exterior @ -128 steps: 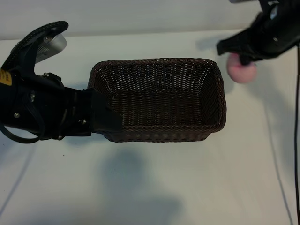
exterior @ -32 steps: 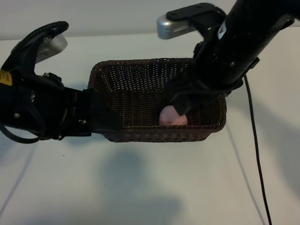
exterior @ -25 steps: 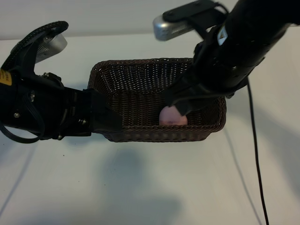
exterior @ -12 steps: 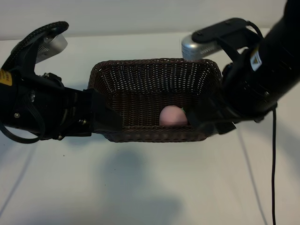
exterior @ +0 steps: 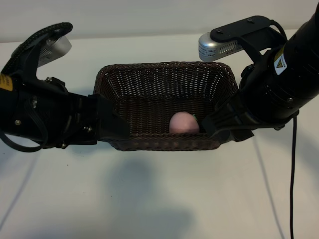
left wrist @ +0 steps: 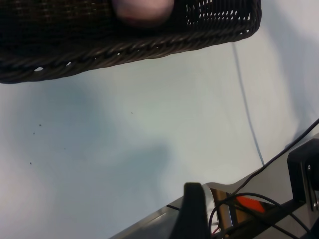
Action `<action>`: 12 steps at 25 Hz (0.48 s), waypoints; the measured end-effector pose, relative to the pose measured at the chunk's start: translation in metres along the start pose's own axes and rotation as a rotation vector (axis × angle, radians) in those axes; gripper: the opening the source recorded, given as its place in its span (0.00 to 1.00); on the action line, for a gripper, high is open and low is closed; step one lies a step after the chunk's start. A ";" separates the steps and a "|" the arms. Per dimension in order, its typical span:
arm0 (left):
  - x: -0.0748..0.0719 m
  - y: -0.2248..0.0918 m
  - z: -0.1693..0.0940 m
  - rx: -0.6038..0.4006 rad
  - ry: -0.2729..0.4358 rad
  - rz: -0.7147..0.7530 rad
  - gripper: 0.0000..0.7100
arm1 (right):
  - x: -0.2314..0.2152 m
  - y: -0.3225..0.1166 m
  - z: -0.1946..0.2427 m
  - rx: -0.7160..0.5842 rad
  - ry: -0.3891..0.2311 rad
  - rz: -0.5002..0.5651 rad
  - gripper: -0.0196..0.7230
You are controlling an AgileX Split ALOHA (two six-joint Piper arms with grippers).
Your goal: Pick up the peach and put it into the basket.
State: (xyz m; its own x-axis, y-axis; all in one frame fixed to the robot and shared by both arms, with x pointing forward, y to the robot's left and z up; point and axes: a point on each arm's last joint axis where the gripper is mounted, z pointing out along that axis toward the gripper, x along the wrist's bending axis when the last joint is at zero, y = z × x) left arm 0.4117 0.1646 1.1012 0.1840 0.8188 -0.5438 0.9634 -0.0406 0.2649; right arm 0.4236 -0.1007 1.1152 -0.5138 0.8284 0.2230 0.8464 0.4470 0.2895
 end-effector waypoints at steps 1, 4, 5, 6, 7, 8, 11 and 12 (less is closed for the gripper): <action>0.000 0.000 0.000 0.000 0.000 0.000 0.83 | 0.000 0.000 0.000 0.000 0.000 0.001 0.75; 0.000 0.000 0.000 0.000 0.000 0.000 0.83 | 0.000 0.000 0.000 0.000 0.001 0.001 0.75; 0.000 0.000 0.000 0.000 0.000 0.000 0.83 | 0.000 0.000 0.000 0.000 0.001 0.002 0.75; 0.000 0.000 0.000 0.000 0.000 0.000 0.83 | 0.000 0.000 0.000 0.000 0.001 0.002 0.75; 0.000 0.000 0.000 0.000 0.000 0.000 0.83 | 0.000 0.000 0.000 -0.001 0.001 0.004 0.75; 0.000 0.000 0.000 0.000 0.000 0.000 0.83 | 0.000 0.000 0.000 -0.002 0.001 0.006 0.75; 0.000 0.000 0.000 0.000 0.000 0.000 0.83 | 0.000 0.001 0.000 -0.006 0.002 0.018 0.75; 0.000 0.000 0.000 0.000 0.000 0.000 0.83 | 0.000 0.001 0.000 -0.007 0.002 0.025 0.75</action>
State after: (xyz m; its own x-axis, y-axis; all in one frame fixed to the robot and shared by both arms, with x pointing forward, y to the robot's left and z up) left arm 0.4117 0.1646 1.1012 0.1840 0.8188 -0.5438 0.9634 -0.0406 0.2649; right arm 0.4240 -0.1002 1.1155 -0.4924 0.8387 0.2327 0.8582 0.4233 0.2906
